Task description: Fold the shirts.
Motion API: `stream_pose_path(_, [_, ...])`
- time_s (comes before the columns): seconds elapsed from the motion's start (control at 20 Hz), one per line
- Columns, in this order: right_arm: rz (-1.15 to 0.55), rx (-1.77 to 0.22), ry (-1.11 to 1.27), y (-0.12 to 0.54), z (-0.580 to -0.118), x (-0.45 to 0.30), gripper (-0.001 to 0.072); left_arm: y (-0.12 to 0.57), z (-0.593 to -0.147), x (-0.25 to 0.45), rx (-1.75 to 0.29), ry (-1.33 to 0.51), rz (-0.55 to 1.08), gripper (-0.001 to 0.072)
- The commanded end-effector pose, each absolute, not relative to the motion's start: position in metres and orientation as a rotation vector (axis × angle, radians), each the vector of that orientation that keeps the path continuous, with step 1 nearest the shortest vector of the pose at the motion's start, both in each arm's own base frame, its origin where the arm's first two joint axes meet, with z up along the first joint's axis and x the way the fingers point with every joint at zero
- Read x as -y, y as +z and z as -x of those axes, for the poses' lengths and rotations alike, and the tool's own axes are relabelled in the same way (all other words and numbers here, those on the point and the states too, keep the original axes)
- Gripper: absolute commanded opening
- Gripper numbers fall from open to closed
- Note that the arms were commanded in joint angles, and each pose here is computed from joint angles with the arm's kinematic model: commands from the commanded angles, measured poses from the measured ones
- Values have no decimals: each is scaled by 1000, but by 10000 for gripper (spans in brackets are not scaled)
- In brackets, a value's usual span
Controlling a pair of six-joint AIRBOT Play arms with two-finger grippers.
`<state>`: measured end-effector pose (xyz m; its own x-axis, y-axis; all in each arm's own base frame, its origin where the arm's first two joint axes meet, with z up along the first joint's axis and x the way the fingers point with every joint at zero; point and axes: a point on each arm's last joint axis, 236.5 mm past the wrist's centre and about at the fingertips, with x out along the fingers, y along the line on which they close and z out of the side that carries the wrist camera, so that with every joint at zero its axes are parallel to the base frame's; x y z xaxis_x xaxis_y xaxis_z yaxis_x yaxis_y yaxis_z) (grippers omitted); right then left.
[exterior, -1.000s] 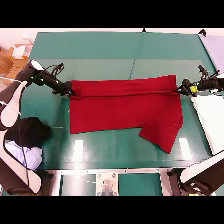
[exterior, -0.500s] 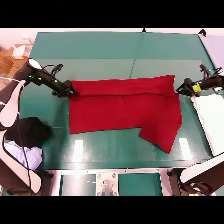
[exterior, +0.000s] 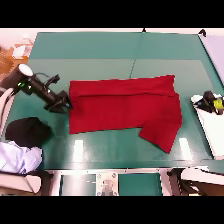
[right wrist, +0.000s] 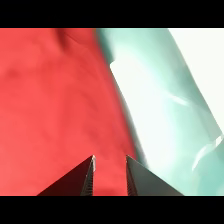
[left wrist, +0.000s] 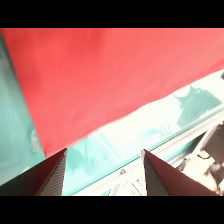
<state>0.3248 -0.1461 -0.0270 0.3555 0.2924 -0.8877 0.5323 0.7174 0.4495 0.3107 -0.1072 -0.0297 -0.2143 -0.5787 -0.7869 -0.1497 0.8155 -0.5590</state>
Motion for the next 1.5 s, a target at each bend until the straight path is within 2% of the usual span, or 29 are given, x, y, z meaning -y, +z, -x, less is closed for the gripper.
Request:
stream_pose_path(0.0, [-852, -1146, -330, -48, -280, 151, 240, -43, -261, 109, -1628, -278, 641, 534])
stream_pose_path(0.2, [-893, -1107, -328, -54, -279, 136, 240, -88, -210, 125, -1530, -141, 739, 534])
stream_pose_path(0.4, [-876, -1112, -284, -52, -289, 121, 239, -111, -238, 153, -1306, -50, 941, 534])
stream_pose_path(0.6, [-845, -1124, -249, -52, -296, 108, 232, -103, -276, 156, -1083, 28, 999, 531])
stream_pose_path(0.65, [-842, -1124, -248, -52, -297, 108, 233, -101, -278, 156, -1066, 33, 1002, 471])
stream_pose_path(0.7, [-842, -1122, -249, -52, -297, 108, 237, -101, -279, 156, -1062, 33, 1001, 299])
stream_pose_path(0.8, [-840, -1117, -253, -52, -298, 109, 322, -102, -275, 159, -1084, 24, 999, 294])
stream_pose_path(1.0, [-858, -1110, -248, -50, -299, 107, 322, -103, -273, 159, -1093, 23, 998, 293])
stream_pose_path(1.05, [-861, -1115, -244, -50, -299, 106, 325, -103, -274, 158, -1084, 27, 999, 262])
stream_pose_path(1.1, [-864, -1124, -239, -50, -297, 104, 335, -103, -274, 158, -1083, 25, 995, 22])
stream_pose_path(1.2, [-868, -1138, -231, -51, -294, 101, 340, -102, -275, 158, -1081, 25, 996, 24])
stream_pose_path(1.25, [-871, -1153, -232, -52, -290, 102, 409, -103, -273, 157, -1091, 17, 986, 24])
stream_pose_path(1.3, [-874, -1173, -241, -54, -283, 104, 430, -104, -270, 156, -1111, 7, 974, 24])
stream_pose_path(1.45, [-959, -1225, -282, -57, -255, 113, 430, -109, -267, 138, -1150, -4, 943, 24])
